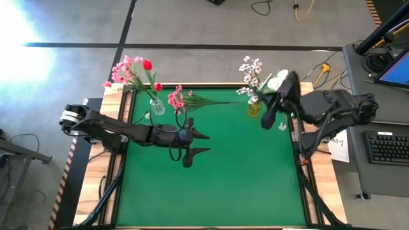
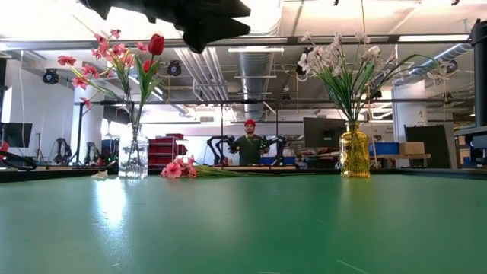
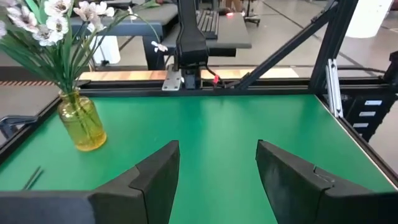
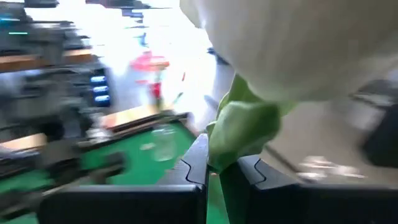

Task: Sort flowers into vase by color
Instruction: Put the white tulip into the yellow vase

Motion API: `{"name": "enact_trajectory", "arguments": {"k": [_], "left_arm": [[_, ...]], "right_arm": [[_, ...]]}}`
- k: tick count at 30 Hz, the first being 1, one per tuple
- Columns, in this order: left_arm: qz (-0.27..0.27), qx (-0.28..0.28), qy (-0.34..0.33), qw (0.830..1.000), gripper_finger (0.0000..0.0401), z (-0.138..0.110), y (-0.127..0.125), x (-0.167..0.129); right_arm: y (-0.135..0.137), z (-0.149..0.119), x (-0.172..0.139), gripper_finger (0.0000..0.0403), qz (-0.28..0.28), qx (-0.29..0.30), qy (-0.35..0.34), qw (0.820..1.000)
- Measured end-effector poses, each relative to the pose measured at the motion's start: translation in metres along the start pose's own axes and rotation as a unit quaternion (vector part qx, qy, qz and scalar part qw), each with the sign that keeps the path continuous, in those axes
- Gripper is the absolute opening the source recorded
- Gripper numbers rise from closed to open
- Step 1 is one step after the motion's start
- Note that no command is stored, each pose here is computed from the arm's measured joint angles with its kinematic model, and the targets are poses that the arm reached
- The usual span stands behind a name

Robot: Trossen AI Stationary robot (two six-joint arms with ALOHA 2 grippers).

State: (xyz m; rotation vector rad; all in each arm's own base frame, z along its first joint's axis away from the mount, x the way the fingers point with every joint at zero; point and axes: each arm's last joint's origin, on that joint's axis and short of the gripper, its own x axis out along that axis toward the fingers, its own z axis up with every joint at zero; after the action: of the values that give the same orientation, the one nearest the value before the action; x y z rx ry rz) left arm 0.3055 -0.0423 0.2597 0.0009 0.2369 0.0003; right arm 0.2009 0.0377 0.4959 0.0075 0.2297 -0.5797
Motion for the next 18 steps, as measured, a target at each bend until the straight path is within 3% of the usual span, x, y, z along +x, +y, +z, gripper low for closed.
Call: {"name": "enact_trajectory", "arguments": {"k": [5,12,18], "left_arm": [[0.000,0.000,-0.001,1.000,0.0200,0.010,0.002,-0.015],[0.001,0.001,0.005,1.000,0.0200,0.017,0.004,-0.032],[0.009,0.002,0.008,1.000,0.0200,0.021,0.006,-0.040]], "right_arm": [[-0.021,0.008,-0.004,0.0018,-0.103,-0.018,-0.004,0.994],[-0.047,0.018,-0.013,0.0018,-0.179,-0.007,-0.001,0.984],[-0.073,0.010,-0.020,0.0018,-0.215,0.030,0.055,0.975]]}}
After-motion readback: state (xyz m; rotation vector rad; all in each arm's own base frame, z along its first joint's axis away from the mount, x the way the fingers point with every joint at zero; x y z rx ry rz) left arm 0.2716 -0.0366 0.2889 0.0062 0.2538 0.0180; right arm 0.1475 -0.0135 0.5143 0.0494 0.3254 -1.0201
